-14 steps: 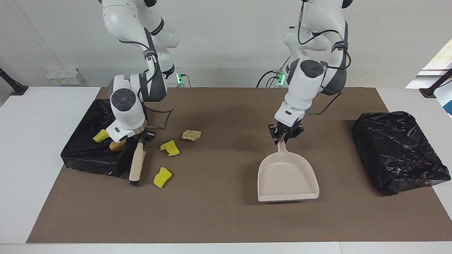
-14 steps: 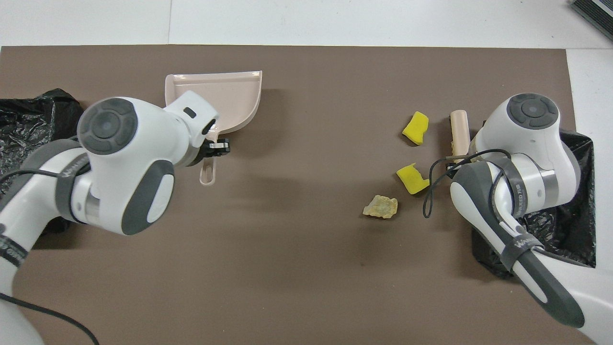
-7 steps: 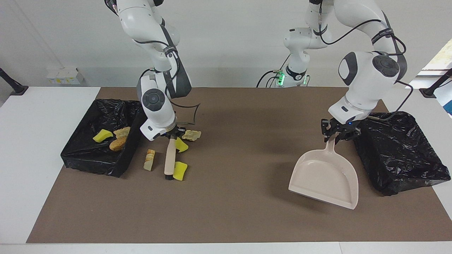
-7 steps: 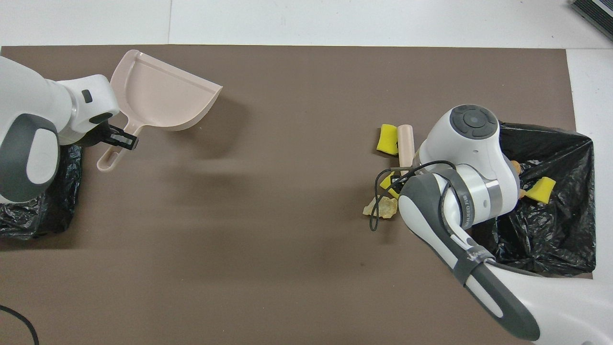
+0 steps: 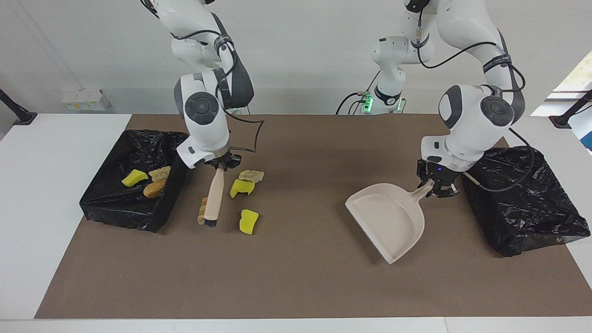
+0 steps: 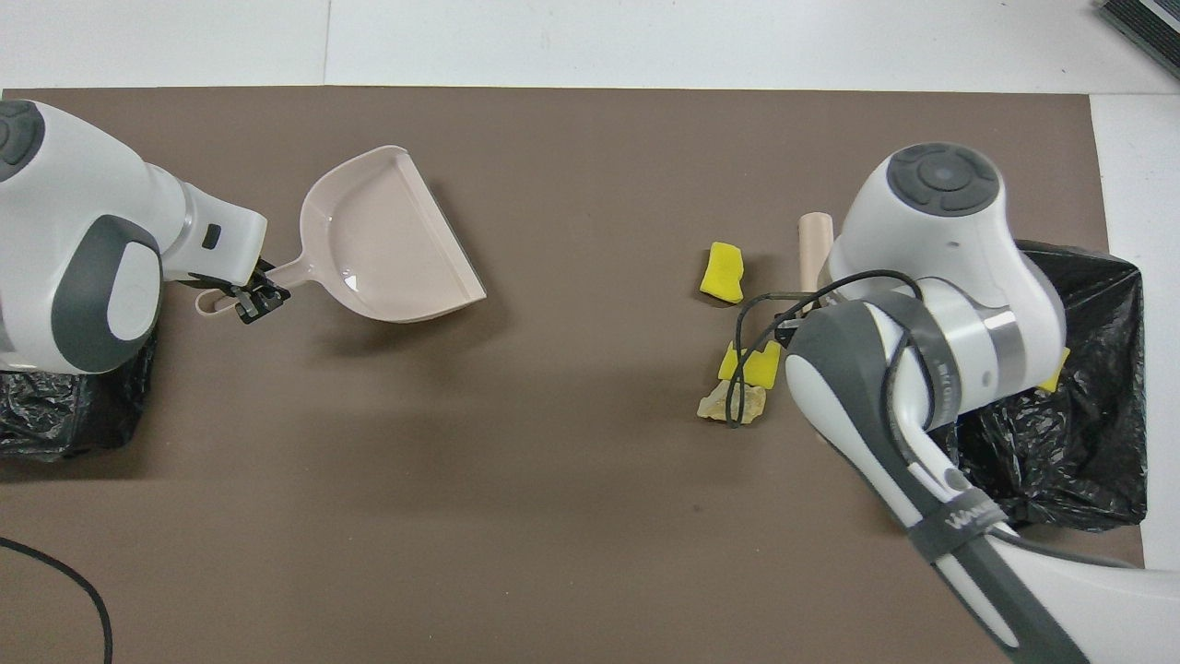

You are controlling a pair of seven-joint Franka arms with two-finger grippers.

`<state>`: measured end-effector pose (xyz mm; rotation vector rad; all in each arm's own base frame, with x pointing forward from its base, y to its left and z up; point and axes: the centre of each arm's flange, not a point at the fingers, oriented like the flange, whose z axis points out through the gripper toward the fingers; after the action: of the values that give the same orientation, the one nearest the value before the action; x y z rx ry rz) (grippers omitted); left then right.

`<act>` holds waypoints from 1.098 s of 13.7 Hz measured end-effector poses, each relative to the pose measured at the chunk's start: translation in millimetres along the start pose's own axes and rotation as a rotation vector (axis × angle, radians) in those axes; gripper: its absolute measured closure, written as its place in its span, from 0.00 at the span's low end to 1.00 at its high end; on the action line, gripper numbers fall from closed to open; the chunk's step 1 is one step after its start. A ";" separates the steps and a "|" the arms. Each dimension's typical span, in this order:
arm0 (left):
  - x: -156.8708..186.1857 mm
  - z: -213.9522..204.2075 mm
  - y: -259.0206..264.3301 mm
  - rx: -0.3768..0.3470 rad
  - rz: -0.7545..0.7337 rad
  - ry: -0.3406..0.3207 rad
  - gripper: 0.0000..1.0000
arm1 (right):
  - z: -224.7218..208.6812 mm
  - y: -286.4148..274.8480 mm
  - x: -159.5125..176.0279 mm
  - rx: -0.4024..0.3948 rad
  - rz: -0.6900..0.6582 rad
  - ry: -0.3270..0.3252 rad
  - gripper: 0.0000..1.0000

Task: Sweep and dump trash in bin
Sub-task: 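Bring the dustpan to center while the right gripper lowers the brush, then sweep the bread and sponges into the dustpan with the right gripper's brush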

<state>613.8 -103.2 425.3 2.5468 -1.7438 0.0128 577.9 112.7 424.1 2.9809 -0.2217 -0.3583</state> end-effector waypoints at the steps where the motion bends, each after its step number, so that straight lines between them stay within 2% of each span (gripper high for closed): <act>1: 13.3 8.3 12.4 0.000 0.065 -0.001 0.68 | 6.6 22.4 4.1 0.003 -0.003 -0.009 0.74; 4: 60.8 35.6 65.9 -0.004 0.213 -0.007 0.68 | 47.9 76.6 16.5 0.029 -0.061 -0.011 0.74; 7: 102.1 38.6 114.4 -0.003 0.265 -0.011 0.68 | 90.4 72.5 10.5 0.033 -0.087 -0.019 0.74; 10: 110.4 43.1 129.8 -0.011 0.252 -0.019 0.68 | 100.2 35.1 -2.8 0.055 -0.128 -0.038 0.74; 15: 107.4 51.7 144.2 -0.028 0.229 -0.038 0.68 | 106.1 -63.4 -29.5 0.128 -0.068 -0.032 0.74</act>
<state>517.1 -257.8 383.6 2.3290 -2.0250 -0.0506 531.8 167.7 319.2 3.1171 -0.1516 -0.4150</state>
